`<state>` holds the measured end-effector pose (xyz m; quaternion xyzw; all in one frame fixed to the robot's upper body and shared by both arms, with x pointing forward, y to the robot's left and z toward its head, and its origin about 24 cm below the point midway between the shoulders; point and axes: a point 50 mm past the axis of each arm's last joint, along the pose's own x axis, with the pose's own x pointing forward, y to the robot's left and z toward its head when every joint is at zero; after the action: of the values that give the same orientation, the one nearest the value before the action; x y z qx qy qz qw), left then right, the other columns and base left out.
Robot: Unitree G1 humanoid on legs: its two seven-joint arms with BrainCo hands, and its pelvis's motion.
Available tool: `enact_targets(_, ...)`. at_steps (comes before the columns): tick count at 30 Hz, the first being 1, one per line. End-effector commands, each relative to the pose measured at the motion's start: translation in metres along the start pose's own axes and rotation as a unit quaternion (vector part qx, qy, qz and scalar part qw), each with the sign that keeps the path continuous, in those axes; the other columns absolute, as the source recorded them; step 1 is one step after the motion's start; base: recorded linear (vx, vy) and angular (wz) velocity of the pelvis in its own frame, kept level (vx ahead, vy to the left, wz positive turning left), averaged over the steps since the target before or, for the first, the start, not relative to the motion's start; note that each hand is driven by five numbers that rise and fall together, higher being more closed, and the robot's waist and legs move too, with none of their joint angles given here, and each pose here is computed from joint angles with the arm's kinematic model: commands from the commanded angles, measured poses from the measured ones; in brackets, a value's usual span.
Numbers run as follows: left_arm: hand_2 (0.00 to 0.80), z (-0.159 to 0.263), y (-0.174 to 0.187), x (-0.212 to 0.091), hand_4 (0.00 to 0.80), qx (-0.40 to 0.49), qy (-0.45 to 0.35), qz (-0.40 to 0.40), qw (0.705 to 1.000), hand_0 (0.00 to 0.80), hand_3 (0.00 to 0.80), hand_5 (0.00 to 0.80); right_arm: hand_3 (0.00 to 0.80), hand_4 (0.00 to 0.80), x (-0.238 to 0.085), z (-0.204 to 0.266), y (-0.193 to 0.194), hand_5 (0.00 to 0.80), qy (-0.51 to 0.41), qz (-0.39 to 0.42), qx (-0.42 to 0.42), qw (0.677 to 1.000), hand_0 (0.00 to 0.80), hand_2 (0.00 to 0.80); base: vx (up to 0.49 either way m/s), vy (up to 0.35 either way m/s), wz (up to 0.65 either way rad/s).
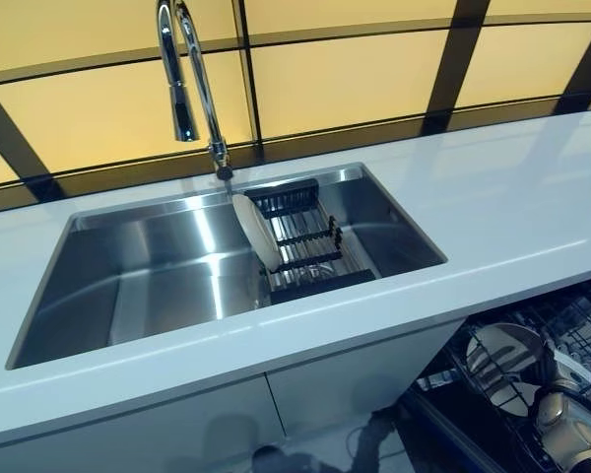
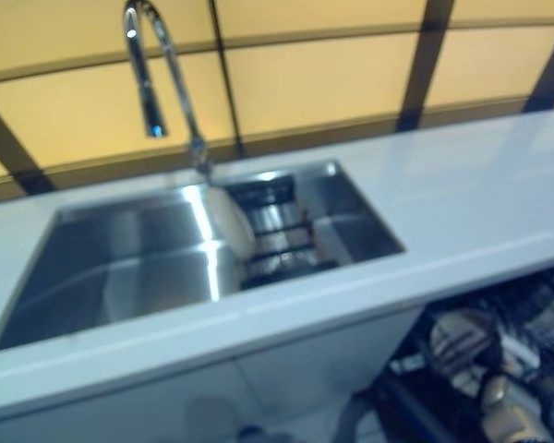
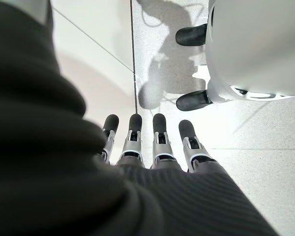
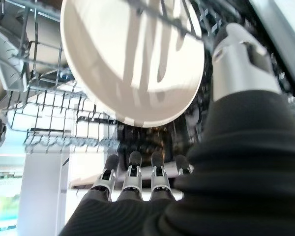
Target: Take plates into dishwasher
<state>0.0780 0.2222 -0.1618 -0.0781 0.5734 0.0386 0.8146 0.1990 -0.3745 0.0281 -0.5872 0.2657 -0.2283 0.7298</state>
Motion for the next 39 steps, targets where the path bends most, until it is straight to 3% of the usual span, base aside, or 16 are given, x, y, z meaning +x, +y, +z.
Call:
enact_targets(1,0.0,0.01,0.01,-0.001,0.0,0.0,-0.017,0.016,1.0,0.0,0.0,0.0,0.0,0.0,0.013,0.006,-0.048,0.0,-0.02,-0.076,-0.019,0.997,0.0,0.0,0.015,0.026,-0.05)
enact_targets(11,0.0,0.004,0.013,-0.002,0.0,-0.031,-0.022,0.028,0.999,0.0,0.0,0.0,0.0,0.0,0.008,-0.03,-0.114,0.0,0.023,-0.152,-0.018,0.988,0.0,0.0,0.022,0.033,-0.09)
enact_targets(16,0.0,0.004,0.017,-0.003,0.0,-0.036,-0.022,0.034,0.999,0.0,0.0,0.0,0.0,0.0,0.009,-0.06,-0.155,0.0,0.081,-0.221,-0.021,0.972,0.0,0.0,0.008,0.015,-0.05)
enact_targets(21,0.0,0.009,0.019,-0.003,0.0,-0.038,-0.022,0.034,0.998,0.0,0.0,0.0,0.0,0.0,0.013,-0.062,-0.195,0.0,0.094,-0.278,-0.011,0.956,0.0,0.0,0.0,0.0,0.0)
enact_targets(27,0.0,0.008,0.022,-0.003,0.0,-0.033,-0.014,0.037,0.999,0.0,0.0,0.0,0.0,0.0,0.013,-0.036,-0.252,0.0,0.046,-0.343,0.002,0.938,0.0,0.0,0.004,0.004,0.03)
enact_targets(32,0.0,0.01,0.021,-0.002,0.0,-0.022,-0.014,0.035,0.999,0.0,0.0,0.0,0.0,0.0,0.007,0.024,-0.295,0.0,-0.068,-0.374,-0.033,0.924,0.0,0.0,-0.019,-0.009,0.08)
enact_targets(39,0.0,0.006,0.021,-0.003,0.0,-0.011,-0.009,0.041,0.999,0.0,0.0,0.0,0.0,0.0,-0.006,0.099,-0.313,0.0,-0.21,-0.365,-0.215,0.881,0.0,0.0,0.045,-0.008,0.17)
